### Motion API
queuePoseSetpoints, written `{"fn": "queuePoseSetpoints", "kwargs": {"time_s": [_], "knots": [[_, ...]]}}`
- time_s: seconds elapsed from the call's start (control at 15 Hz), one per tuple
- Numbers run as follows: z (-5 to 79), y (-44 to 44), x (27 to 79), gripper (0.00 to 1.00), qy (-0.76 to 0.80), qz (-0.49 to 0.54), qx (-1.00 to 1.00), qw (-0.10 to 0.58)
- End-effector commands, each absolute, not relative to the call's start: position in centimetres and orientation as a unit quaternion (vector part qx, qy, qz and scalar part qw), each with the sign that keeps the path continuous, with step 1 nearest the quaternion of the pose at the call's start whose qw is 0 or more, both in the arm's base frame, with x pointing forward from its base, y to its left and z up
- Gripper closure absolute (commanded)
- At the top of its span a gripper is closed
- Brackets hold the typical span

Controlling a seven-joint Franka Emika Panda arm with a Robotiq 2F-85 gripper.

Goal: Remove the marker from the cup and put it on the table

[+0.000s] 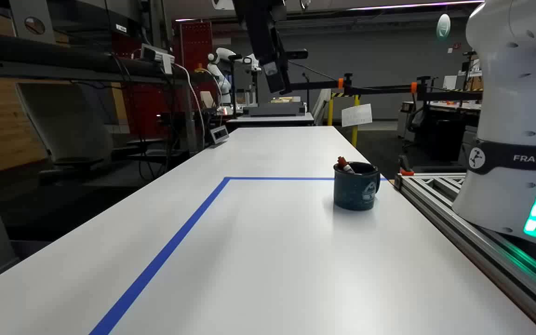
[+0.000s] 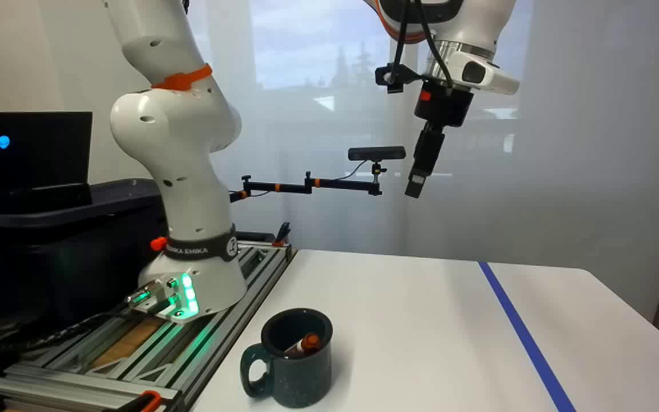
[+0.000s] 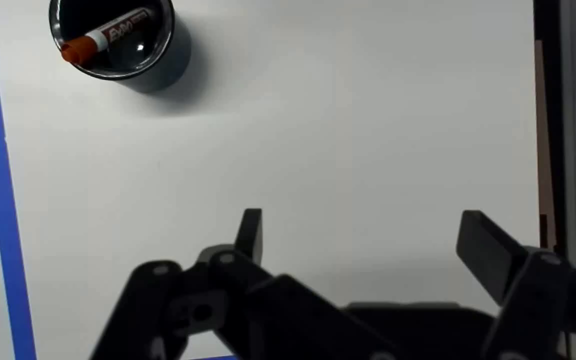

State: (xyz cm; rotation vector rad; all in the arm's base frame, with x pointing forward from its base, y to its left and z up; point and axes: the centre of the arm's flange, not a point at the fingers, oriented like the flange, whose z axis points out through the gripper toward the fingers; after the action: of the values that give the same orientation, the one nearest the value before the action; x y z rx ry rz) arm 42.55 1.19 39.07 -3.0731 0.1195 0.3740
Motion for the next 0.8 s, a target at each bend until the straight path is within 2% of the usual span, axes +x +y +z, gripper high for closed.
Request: {"fn": "queuePoseSetpoints", "kwargs": {"time_s": [0.0,0.33,0.73], "knots": [[39.1,1.2,42.5,0.00,0.039,0.121,-0.992,0.022],[39.1,1.2,42.6,0.00,0.039,0.121,-0.992,0.022],[35.4,-5.0,36.2,0.00,0.102,0.146,-0.983,0.054]]}}
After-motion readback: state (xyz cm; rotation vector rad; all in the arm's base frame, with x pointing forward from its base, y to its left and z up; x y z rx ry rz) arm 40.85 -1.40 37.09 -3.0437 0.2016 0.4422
